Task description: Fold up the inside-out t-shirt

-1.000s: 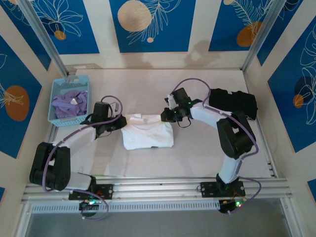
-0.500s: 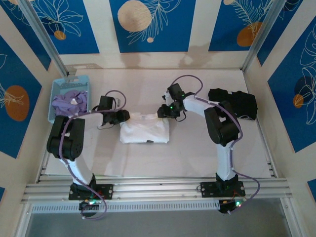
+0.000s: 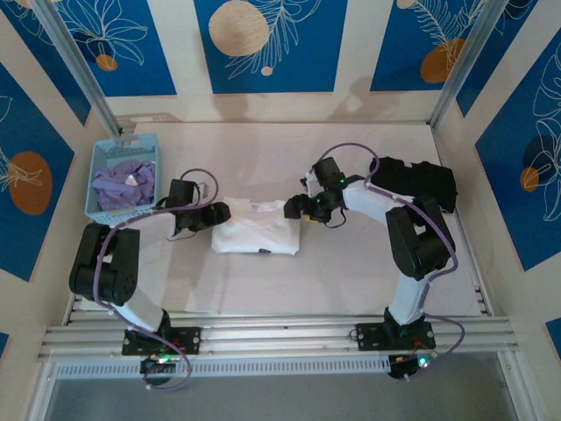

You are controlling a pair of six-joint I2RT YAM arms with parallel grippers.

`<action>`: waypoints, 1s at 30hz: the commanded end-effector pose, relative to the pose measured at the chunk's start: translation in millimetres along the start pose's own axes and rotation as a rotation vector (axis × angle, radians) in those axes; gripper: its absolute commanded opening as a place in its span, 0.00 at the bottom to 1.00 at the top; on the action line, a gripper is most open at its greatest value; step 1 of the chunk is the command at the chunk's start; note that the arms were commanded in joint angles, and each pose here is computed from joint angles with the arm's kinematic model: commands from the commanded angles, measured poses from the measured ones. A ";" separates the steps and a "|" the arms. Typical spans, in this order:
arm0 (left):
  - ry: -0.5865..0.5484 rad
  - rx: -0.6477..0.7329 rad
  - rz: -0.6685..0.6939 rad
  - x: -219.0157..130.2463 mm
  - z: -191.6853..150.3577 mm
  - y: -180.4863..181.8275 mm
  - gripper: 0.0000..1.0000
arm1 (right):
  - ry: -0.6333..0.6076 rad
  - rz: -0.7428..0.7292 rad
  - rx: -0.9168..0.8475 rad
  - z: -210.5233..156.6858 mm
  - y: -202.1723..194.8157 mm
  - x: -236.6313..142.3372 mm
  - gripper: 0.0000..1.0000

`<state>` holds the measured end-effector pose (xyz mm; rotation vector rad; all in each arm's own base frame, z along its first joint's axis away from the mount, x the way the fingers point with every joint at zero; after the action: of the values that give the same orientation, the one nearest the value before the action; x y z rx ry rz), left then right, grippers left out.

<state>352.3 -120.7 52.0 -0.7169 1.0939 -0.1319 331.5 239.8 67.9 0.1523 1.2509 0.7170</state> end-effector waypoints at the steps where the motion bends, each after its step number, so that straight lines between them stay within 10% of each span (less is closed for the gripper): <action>1: 0.053 -0.013 -0.031 -0.5 -12.6 2.6 0.69 | 0.018 0.057 0.072 -6.4 4.5 15.4 0.77; 11: 0.122 -0.072 -0.044 15.9 -36.3 18.9 0.32 | 0.044 0.107 0.113 -7.1 20.0 52.7 0.67; 17: 0.131 -0.086 -0.048 19.0 -39.4 21.6 0.24 | -0.004 0.118 0.105 11.6 20.6 53.8 0.34; 22: 0.087 -0.080 -0.054 5.8 -22.4 13.8 0.41 | -0.046 0.096 0.033 23.5 16.9 31.9 0.04; 25: 0.014 -0.071 -0.052 -16.4 -5.4 6.7 0.65 | -0.053 0.034 -0.039 23.5 6.9 3.6 0.00; 30: -0.118 -0.010 -0.053 -66.3 11.5 -12.7 0.76 | -0.035 -0.194 -0.153 19.4 -27.8 -66.9 0.00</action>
<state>336.6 -107.4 87.2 -0.7939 1.0163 -0.1553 350.5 225.7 77.0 0.1034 1.2047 0.6881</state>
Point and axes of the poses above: each hand's point on the last joint's axis, 136 mm out from that joint toward the fingers, its own x axis out along the fingers, its own y axis along the line the jaws close on, z = x × y, the point moved 1 cm from there along -x, back along the fingers, and after that the axes turned 15 degrees about -x, right-handed, at the moved point
